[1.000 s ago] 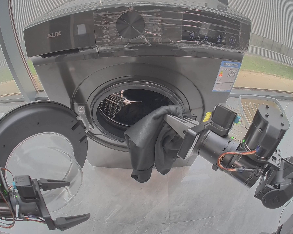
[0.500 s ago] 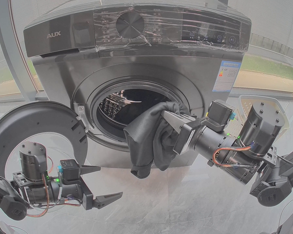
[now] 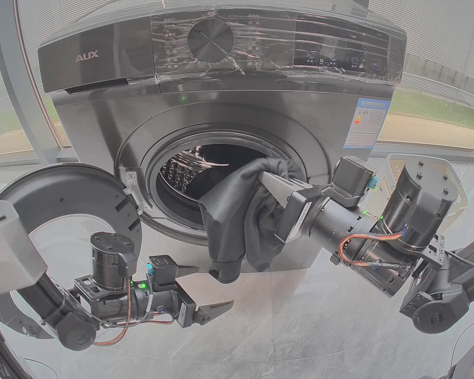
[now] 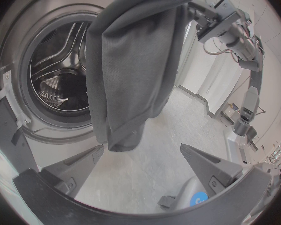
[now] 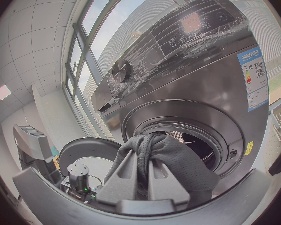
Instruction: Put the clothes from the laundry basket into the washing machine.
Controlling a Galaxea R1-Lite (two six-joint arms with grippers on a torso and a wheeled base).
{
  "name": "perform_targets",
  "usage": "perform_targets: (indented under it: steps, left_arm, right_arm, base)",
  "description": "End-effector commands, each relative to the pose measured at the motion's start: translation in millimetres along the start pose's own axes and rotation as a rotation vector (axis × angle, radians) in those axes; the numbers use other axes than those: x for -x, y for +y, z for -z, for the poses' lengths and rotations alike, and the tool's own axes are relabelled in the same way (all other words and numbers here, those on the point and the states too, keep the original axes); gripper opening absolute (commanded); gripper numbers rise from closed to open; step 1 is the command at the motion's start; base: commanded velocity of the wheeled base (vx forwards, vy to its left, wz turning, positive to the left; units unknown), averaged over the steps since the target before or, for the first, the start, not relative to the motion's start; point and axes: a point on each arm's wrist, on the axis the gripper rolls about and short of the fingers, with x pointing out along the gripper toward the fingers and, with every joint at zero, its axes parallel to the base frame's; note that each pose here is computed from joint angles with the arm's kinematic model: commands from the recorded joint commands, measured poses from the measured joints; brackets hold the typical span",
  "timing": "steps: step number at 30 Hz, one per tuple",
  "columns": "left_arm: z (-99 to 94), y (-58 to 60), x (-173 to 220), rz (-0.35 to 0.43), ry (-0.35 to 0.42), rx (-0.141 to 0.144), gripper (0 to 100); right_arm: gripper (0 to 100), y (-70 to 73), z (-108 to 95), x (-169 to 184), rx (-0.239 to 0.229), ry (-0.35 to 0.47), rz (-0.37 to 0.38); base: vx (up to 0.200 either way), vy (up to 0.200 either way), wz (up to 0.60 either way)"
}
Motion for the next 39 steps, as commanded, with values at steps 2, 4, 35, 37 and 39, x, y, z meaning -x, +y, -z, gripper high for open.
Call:
perform_targets:
  steps: [2, 4, 35, 37, 39]
  left_arm:
    - [13.9, 12.9, -40, -0.038, 0.01, 0.035, 100]
    - [13.9, 14.4, -44, -0.046, 0.006, 0.038, 100]
    - [0.3, 11.9, -56, -0.147, -0.214, -0.003, 0]
    - [-1.2, 3.3, -44, -0.134, -0.233, -0.013, 0]
    - [-1.9, -4.2, -34, -0.121, -0.254, -0.022, 0]
  right_arm:
    - [0, 1.0, 0, 2, -0.004, 0.002, -0.001]
    - [0, 1.0, 0, 3, -0.004, 0.002, -0.001]
    - [0, -8.1, 11, 8, 0.014, 0.035, 0.026]
    - [0, -13.6, 12, 9, 0.02, 0.045, 0.045]
    - [0, -19.8, 13, 8, 0.024, 0.054, 0.064]
  base:
    - [0.0, 0.0, 0.0]
    - [0.0, 0.0, 0.0]
    - [0.0, 0.0, 0.0]
    - [0.0, 0.0, 0.0]
    - [0.0, 0.0, 0.0]
